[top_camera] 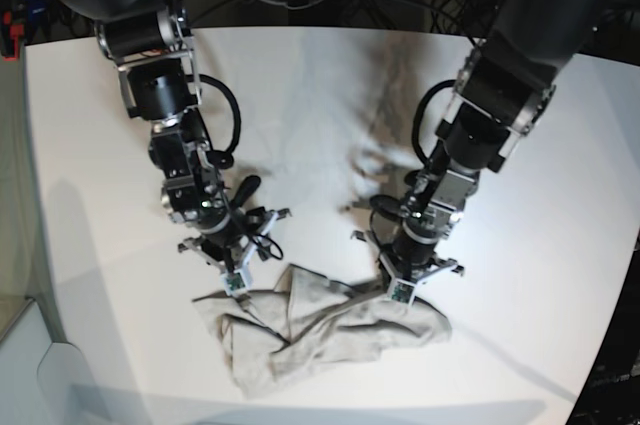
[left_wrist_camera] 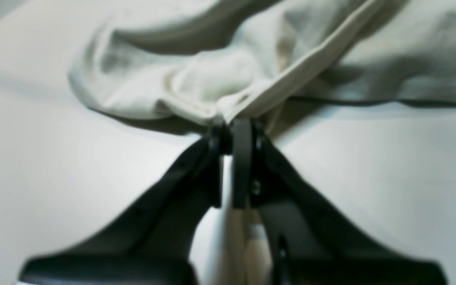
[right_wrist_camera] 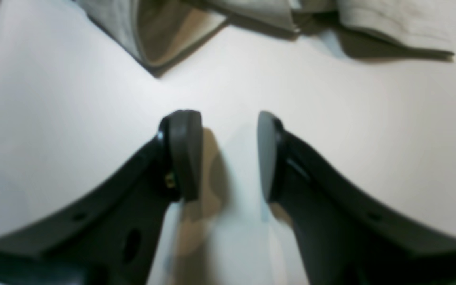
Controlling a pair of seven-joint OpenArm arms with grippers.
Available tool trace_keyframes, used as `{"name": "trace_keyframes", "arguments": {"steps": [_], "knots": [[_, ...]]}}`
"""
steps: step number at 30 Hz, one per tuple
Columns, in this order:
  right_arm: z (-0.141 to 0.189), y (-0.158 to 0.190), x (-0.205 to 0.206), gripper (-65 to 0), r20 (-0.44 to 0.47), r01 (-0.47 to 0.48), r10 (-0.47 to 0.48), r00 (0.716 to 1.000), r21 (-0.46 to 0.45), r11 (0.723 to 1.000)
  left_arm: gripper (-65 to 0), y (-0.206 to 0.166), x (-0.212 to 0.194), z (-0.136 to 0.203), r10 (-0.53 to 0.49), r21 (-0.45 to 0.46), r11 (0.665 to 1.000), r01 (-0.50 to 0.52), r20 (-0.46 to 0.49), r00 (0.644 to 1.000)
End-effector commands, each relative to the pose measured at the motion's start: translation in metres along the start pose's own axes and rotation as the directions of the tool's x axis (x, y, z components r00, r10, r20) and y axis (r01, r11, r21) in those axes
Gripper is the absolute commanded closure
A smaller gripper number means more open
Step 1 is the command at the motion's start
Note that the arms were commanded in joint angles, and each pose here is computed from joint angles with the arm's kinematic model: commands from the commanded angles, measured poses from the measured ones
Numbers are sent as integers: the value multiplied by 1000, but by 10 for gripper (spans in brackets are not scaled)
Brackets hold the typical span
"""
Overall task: Layout the t-shirt on the table in an organized manner, then fold the t-shirt properly
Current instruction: 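Move the left gripper beside the right and pinch the shirt fabric, then lift and drag the shirt back with both grippers, then release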
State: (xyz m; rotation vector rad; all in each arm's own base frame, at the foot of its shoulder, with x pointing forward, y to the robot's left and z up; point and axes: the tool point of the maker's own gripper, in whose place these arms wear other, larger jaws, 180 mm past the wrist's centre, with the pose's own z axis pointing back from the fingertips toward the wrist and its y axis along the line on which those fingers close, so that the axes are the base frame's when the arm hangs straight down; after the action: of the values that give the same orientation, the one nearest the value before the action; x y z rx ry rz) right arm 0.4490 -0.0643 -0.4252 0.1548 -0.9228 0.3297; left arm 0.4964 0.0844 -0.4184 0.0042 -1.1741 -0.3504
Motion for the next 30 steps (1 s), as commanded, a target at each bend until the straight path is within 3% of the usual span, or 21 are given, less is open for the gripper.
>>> {"name": "trace_keyframes", "arguments": {"steps": [1,6,13,21,30], "knots": [[0,0,19,-244,38,-9,8,999,14,1000,-5,6,31,-6,-3,10,1000,3,79,997],[0,-1,18,-244,36,-9,9,999,13,1000,-5,5,32,-6,6,9,1000,-6,85,996],[3,-14,15,-244,33,-20,20,999,-8,1000,-5,-18,-1,12,33,-37,999,-32,28,999],[4,-21,13,-244,26,-23,23,999,-19,1000,-5,-50,20,61,93,-139,987,-84,57,994],[7,-33,10,-248,17,-33,33,999,-38,999,-5,-60,44,125,235,-162,962,-219,88,968]]}}
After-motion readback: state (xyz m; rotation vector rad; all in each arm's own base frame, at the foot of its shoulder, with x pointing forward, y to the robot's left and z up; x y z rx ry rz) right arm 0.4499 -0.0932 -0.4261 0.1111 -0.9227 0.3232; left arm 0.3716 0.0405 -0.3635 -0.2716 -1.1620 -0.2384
